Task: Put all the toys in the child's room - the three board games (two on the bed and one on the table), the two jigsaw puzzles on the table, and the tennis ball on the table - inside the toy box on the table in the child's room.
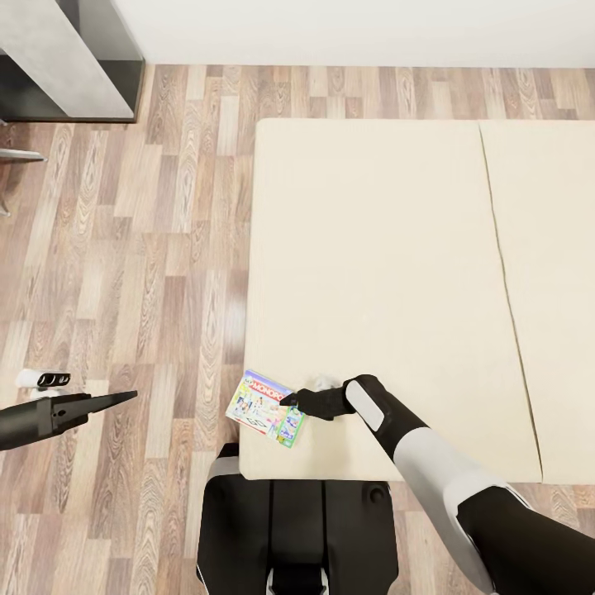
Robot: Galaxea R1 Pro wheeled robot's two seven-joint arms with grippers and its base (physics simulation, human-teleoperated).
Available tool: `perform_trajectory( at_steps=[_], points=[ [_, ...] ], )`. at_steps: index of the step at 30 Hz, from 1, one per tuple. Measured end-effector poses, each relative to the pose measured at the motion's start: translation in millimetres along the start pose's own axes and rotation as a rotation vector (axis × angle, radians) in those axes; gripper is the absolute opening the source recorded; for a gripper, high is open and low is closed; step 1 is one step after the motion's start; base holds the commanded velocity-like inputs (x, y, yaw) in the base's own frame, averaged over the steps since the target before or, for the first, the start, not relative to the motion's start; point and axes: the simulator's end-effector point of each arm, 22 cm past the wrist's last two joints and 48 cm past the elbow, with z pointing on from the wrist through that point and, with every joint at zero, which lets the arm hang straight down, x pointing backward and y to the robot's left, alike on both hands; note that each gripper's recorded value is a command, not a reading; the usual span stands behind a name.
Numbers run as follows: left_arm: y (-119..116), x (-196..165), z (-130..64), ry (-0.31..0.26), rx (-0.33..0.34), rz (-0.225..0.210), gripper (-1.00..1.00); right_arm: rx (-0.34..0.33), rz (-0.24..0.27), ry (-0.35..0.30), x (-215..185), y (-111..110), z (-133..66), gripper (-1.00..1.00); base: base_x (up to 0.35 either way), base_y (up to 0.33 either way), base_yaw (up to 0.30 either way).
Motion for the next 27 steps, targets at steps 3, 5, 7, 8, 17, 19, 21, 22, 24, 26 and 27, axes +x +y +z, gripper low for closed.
perform_trajectory(
  at_steps=[3,5,7,8,17,19,21,22,24,26,27],
  points=[
    [0.1,0.1,0.0,0.000,0.000,0.000,1.00,0.000,0.000,0.000,0.0,0.0,0.0,1.00,0.000,0.002,0.000],
    [0.0,0.0,0.0,0.000,0.000,0.000,1.00,0.001,-0.001,0.000,0.0,-0.2,0.0,1.00,0.000,0.030,0.000],
    [0.0,0.1,0.0,0.000,0.000,0.000,1.00,0.005,-0.004,0.001,0.2,-1.1,-0.2,1.00,0.000,0.058,0.000],
    [0.0,0.1,0.0,0.000,0.000,0.000,1.00,0.003,-0.003,0.001,0.0,-0.7,-0.1,1.00,0.000,0.036,0.000],
    [-0.1,-0.2,-0.2,-0.001,0.000,0.000,1.00,0.001,-0.001,0.001,0.2,-0.3,0.0,1.00,0.000,0.010,0.000],
    [-0.1,-0.3,-0.3,-0.001,0.000,0.000,1.00,0.001,0.000,0.001,0.2,-0.2,0.0,1.00,0.000,0.001,0.000],
    [-0.2,-0.4,-0.3,-0.001,0.000,0.000,1.00,0.001,0.000,0.001,0.2,-0.2,0.0,1.00,0.000,0.000,0.000],
    [-0.1,-0.4,-0.3,-0.002,0.000,0.000,1.00,0.001,0.000,0.001,0.2,-0.2,0.0,1.00,0.000,0.000,0.000],
    [-0.2,-0.4,-0.3,-0.002,0.000,0.000,1.00,0.001,0.000,0.001,0.2,-0.3,0.0,1.00,0.000,0.000,0.000],
    [-0.1,-0.4,-0.3,-0.002,0.000,0.000,1.00,0.001,0.000,0.001,0.2,-0.2,0.0,1.00,0.000,0.000,0.000],
    [-0.1,-0.4,-0.3,-0.002,0.000,0.000,1.00,0.001,0.000,0.001,0.2,-0.2,0.0,1.00,0.000,0.000,0.000]
  ],
)
